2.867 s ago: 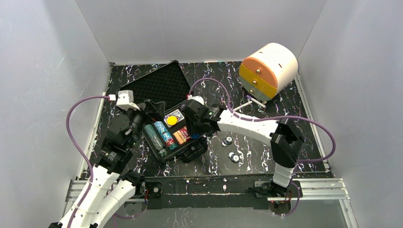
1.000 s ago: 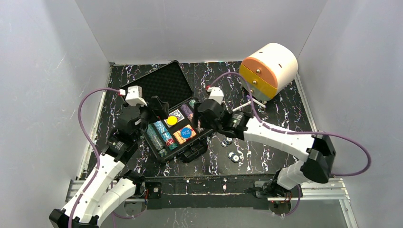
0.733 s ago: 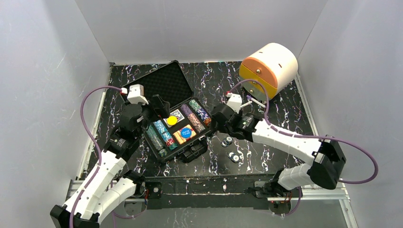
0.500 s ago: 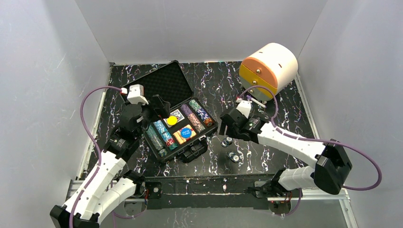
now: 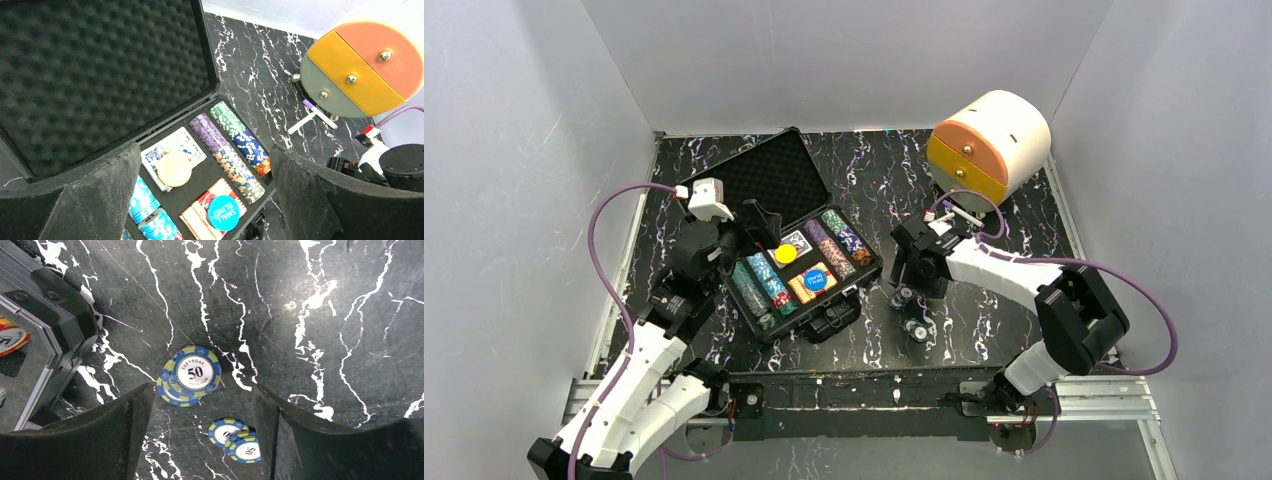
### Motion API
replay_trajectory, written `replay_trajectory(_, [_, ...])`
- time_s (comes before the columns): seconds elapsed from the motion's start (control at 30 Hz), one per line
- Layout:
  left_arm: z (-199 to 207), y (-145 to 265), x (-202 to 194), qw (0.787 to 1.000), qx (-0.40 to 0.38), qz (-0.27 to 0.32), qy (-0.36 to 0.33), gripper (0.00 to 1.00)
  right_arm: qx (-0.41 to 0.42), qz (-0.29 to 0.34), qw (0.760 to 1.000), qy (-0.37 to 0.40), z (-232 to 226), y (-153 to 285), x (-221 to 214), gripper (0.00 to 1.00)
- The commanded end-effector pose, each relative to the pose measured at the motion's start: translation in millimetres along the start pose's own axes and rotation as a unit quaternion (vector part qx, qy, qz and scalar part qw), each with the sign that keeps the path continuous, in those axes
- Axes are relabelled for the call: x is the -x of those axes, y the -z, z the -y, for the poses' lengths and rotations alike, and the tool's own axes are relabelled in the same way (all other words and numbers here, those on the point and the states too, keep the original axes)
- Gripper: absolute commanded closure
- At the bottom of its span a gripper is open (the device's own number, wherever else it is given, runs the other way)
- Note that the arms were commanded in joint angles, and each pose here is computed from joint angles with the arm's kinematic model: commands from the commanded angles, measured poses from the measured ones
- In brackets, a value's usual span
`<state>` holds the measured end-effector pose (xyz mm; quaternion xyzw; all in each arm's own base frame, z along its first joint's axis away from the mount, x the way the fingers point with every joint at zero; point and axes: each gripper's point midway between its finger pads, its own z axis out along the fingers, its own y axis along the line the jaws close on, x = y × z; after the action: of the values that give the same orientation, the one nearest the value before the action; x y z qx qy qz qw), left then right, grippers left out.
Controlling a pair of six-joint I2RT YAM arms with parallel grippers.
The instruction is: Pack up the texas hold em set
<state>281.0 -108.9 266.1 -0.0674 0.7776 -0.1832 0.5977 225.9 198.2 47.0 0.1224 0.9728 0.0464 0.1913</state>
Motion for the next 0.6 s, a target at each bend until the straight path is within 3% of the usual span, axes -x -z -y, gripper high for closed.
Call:
replay_trajectory(0.0, [6, 3, 9, 1.000, -0.011, 0.013, 0.003, 0.02, 0.035, 0.001, 0.999, -0.015, -23, 3, 15, 0.24])
replay_trajectory(0.37, [6, 3, 8, 1.000, -0.012, 0.010, 0.003, 0.02, 0.021, -0.015, 1.000, 0.011, -21, -19, 20, 0.30])
replay_trajectory(0.57, [4, 2, 7, 1.000, -0.006, 0.007, 0.002, 0.02, 0.007, -0.013, 0.999, 0.029, -16, -24, 21, 0.41])
